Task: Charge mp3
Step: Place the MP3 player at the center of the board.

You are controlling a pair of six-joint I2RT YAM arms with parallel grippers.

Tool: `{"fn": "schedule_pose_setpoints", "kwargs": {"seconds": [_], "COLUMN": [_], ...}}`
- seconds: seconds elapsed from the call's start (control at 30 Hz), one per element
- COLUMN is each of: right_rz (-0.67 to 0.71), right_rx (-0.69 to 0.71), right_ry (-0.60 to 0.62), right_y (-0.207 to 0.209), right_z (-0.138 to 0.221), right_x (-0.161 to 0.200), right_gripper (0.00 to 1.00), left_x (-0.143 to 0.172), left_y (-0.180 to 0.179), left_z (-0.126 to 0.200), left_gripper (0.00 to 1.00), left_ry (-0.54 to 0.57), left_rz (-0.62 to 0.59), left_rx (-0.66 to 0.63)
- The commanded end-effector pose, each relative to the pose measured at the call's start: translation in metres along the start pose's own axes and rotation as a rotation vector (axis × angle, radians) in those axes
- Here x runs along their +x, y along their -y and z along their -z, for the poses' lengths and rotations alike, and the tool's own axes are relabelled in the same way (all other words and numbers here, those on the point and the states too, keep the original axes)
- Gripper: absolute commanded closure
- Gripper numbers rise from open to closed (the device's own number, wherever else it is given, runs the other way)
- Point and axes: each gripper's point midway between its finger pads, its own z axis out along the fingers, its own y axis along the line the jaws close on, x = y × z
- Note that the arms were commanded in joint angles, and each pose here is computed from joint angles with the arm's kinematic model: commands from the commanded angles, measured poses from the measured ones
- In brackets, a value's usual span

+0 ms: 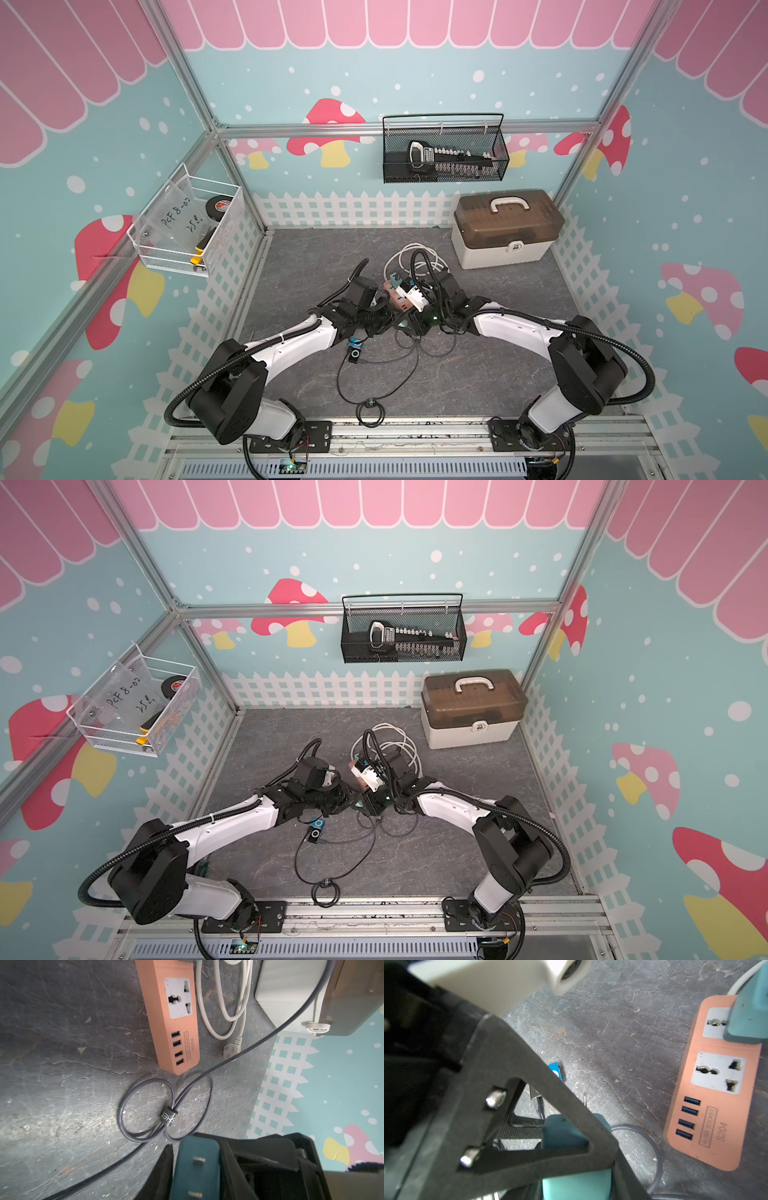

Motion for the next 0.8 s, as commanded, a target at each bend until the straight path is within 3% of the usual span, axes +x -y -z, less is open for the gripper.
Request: {"fn": "schedule_pose_setpoints", "kwargs": {"seconds": [0.0, 0.17, 0.27, 0.33, 0.67, 0.77], "right_rz": [0.045, 0.046, 0.048, 0.049, 0.045, 0.042], "right_rx": [-0.022, -0.011, 0.007, 0.018, 0.025, 0.025], "right_ry": [0.043, 0.056, 0.069, 0.078, 0.089, 0.088], "right_y": [-0.008, -0.009, -0.008, -0.008, -0.009, -0.009], "right_z": [0.001, 0.005, 0.009, 0.013, 0.017, 0.016], "right_x": [-0.011, -0.014, -0.015, -0.017, -0.018, -0.018], "right_gripper": [1.0, 1.0, 0.98, 0.89, 0.71, 0.61], "left_x": [0.002, 0.002, 0.002, 0.001, 0.0, -0.001], "left_y": [0.0, -0.003, -0.005, -0.005, 0.0, 0.002], "left_z": [0.001, 0.001, 0.001, 0.001, 0.0, 0.001], "left_gripper": [0.74, 1.0, 1.0, 1.0, 1.0, 1.0], "left_ry": [-0.005, -0.01, -0.01, -0.007, -0.009, -0.007], "left_rz": [0.023, 0.027, 0.031, 0.034, 0.044, 0.043], "left_rx": [0.014, 0.011, 0.01, 0.019, 0.074, 0.075]}}
